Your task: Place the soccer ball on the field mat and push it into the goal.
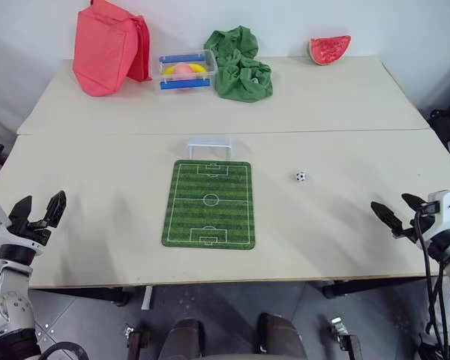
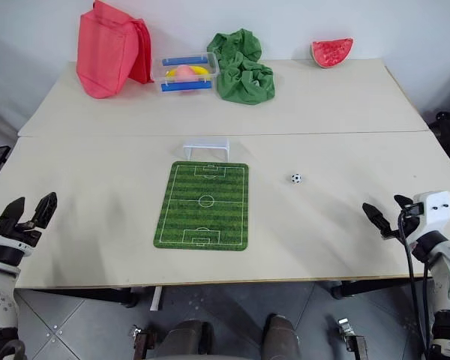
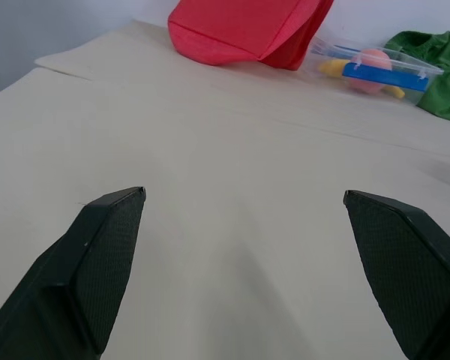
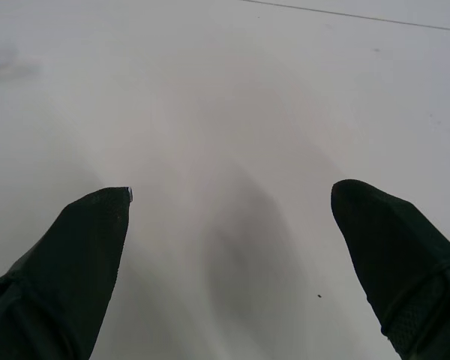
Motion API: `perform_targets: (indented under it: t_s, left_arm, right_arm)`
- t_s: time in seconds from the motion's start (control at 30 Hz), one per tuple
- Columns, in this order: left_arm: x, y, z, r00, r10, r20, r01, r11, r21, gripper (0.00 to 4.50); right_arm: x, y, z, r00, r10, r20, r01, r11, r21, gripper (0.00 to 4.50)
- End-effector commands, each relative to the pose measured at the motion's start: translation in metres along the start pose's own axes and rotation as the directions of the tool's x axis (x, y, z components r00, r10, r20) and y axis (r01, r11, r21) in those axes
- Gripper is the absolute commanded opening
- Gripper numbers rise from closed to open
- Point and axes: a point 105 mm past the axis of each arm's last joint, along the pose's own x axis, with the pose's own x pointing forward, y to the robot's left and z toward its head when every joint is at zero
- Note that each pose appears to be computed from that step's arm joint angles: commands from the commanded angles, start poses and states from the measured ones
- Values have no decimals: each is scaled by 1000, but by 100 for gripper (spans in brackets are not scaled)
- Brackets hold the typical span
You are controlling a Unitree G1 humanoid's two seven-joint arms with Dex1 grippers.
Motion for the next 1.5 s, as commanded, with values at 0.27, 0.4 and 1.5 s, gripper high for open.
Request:
perform_targets:
  t_s: [0.27,0.4,1.5]
  left_arm:
    - [7,6,28,999,-6,38,2,995,101,450]
    - [18,-12,30,994,-112,20,108,986,126,450]
    - [33,-98,15,828,-545,-132,560,799,217,450]
  right_arm:
    - [8,17,62,992,11,126,-10,1000,-4,449]
    - [28,39,82,985,104,136,-106,994,8,449]
    - [129,135,31,877,473,-83,-480,867,-132,156]
